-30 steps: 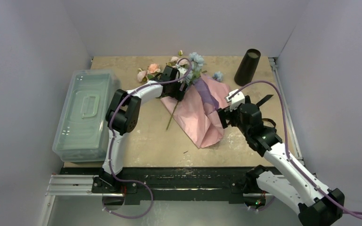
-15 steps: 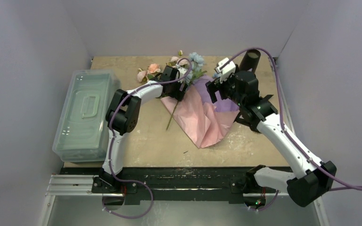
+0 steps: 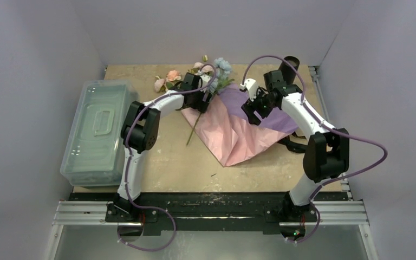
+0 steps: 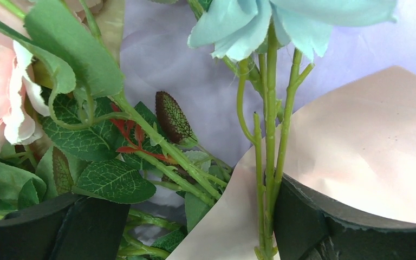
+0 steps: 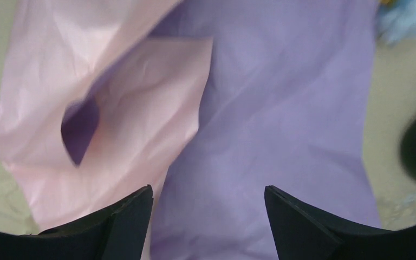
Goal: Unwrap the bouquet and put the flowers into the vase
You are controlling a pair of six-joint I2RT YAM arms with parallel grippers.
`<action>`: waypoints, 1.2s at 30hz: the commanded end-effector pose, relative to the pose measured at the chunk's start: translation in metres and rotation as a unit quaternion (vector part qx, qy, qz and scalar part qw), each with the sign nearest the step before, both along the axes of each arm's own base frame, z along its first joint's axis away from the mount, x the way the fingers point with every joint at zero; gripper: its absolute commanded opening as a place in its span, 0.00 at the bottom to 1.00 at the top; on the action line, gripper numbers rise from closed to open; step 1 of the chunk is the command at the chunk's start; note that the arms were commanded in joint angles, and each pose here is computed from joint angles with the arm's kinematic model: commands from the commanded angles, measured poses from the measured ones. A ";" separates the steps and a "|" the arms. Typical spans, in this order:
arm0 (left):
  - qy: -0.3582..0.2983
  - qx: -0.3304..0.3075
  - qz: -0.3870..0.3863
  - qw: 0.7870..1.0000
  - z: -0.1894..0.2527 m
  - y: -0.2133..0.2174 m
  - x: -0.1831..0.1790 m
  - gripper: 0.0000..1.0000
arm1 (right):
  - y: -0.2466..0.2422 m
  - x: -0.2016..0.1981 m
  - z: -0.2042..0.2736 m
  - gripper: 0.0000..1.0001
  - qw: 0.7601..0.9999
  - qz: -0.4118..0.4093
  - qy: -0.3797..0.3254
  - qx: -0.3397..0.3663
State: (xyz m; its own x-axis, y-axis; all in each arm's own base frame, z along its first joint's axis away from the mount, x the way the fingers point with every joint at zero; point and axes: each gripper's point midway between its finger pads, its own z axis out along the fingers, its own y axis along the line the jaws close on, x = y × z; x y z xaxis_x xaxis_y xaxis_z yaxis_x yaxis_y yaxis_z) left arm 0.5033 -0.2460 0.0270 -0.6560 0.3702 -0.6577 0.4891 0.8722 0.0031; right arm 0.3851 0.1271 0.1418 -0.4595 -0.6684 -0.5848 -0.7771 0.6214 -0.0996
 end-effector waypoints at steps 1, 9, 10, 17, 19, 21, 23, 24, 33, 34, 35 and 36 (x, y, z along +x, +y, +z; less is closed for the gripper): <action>0.000 0.017 0.030 0.999 -0.005 0.034 0.023 0.87 | -0.001 -0.047 -0.009 0.78 0.992 0.104 0.069 0.002; 0.000 -0.060 0.009 0.998 0.031 0.008 0.021 0.86 | 0.020 -0.068 -0.053 0.63 0.971 0.125 0.196 0.053; 0.000 -0.071 0.009 0.997 0.039 0.005 0.020 0.86 | 0.022 -0.070 -0.057 0.63 0.968 0.126 0.207 0.058; 0.019 -0.167 -0.017 0.986 0.083 -0.023 0.001 0.86 | 0.042 -0.091 -0.064 0.61 0.949 0.151 0.262 0.092; 0.026 -0.199 -0.033 0.979 0.092 -0.033 -0.006 0.86 | 0.051 -0.098 -0.058 0.64 0.944 0.166 0.266 0.104; 0.027 -0.223 -0.036 0.974 0.101 -0.038 -0.012 0.86 | 0.059 -0.089 -0.044 0.72 0.949 0.151 0.246 0.125; 0.020 -0.236 -0.029 0.971 0.110 -0.036 -0.013 0.85 | 0.059 -0.068 -0.029 0.78 0.961 0.120 0.212 0.130; 0.015 -0.241 -0.021 0.970 0.114 -0.034 -0.013 0.85 | 0.059 -0.057 -0.019 0.79 0.966 0.107 0.194 0.136; -0.051 -0.223 0.042 0.973 0.144 0.021 -0.010 0.89 | 0.069 -0.012 0.063 0.83 0.974 0.038 0.082 0.207; -0.051 -0.220 0.046 0.973 0.143 0.026 -0.011 0.89 | 0.072 -0.009 0.069 0.82 0.972 0.029 0.079 0.220; -0.049 -0.222 0.048 0.973 0.143 0.031 -0.012 0.89 | 0.076 -0.005 0.075 0.80 0.969 0.019 0.078 0.233; -0.043 -0.232 0.047 0.971 0.144 0.033 -0.014 0.87 | 0.083 -0.002 0.078 0.78 0.966 0.011 0.079 0.244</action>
